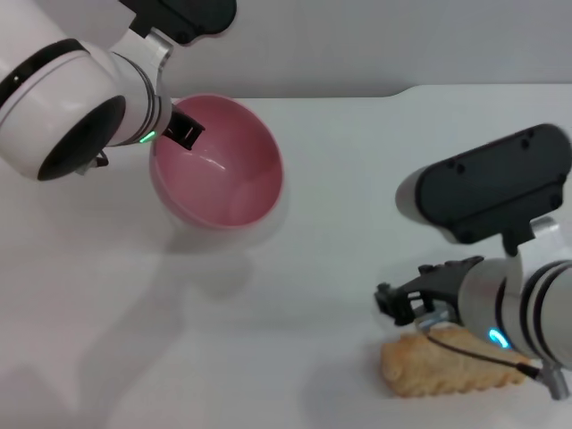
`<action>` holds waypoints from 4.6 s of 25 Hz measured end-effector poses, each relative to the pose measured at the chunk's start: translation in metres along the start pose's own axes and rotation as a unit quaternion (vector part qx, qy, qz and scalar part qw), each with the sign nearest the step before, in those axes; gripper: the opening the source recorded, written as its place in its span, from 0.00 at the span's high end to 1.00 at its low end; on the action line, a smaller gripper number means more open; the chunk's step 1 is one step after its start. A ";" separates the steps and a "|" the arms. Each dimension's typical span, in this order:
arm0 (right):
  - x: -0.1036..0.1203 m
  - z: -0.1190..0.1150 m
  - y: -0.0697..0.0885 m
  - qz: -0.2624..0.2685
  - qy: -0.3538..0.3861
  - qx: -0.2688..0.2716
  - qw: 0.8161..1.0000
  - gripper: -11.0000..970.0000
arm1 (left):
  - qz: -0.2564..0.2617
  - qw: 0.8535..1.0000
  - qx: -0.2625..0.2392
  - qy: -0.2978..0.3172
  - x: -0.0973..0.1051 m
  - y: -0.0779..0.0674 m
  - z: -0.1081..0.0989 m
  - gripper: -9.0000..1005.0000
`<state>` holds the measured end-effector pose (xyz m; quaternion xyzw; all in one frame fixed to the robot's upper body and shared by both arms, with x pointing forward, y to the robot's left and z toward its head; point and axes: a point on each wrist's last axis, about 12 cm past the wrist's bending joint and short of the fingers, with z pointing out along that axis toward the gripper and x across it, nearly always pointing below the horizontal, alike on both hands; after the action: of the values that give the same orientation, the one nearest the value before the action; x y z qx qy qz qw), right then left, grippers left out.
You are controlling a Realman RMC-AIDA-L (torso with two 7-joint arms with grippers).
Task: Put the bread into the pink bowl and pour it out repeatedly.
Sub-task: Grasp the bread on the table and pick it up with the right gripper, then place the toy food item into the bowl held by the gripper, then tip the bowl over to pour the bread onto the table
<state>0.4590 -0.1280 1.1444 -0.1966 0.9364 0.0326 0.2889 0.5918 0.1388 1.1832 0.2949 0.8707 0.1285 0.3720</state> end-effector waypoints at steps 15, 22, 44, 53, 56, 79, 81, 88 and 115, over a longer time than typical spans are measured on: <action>0.015 0.003 0.020 -0.018 0.036 -0.021 0.999 0.16 | -0.007 0.999 -0.011 0.031 -0.001 0.013 0.017 0.94; 0.023 0.007 0.019 -0.016 0.060 -0.013 0.998 0.17 | -0.004 1.000 -0.012 0.025 -0.007 0.017 0.017 0.94; 0.043 0.028 0.018 -0.005 0.107 -0.001 0.994 0.26 | 0.002 1.000 -0.001 0.030 -0.004 0.015 0.021 0.94; 0.037 0.025 0.019 -0.034 0.097 0.002 0.995 0.32 | 0.000 1.000 -0.002 0.027 -0.004 0.016 0.021 0.94; 0.035 0.023 0.019 -0.038 0.090 0.005 0.995 0.39 | 0.000 1.000 -0.002 0.027 -0.003 0.017 0.022 0.94; -0.065 -0.045 0.020 -0.098 -0.196 0.034 0.975 0.64 | -0.002 0.997 0.072 0.002 -0.001 -0.010 0.020 0.94; -0.072 -0.044 0.025 -0.105 -0.225 0.018 0.969 0.65 | -0.002 0.997 0.072 0.002 -0.001 -0.010 0.020 0.94; -0.076 -0.032 0.039 -0.107 -0.263 -0.042 0.958 0.69 | 0.002 0.995 0.095 -0.022 -0.008 -0.021 0.013 0.94; -0.073 -0.027 0.031 -0.083 -0.242 -0.041 0.966 0.48 | -0.006 0.996 0.087 -0.026 -0.012 -0.014 0.013 0.94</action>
<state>0.4877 -0.0786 1.2050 -0.2710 0.8170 0.0932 0.5004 0.6024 0.1199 1.1748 0.3246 0.8704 0.0422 0.3678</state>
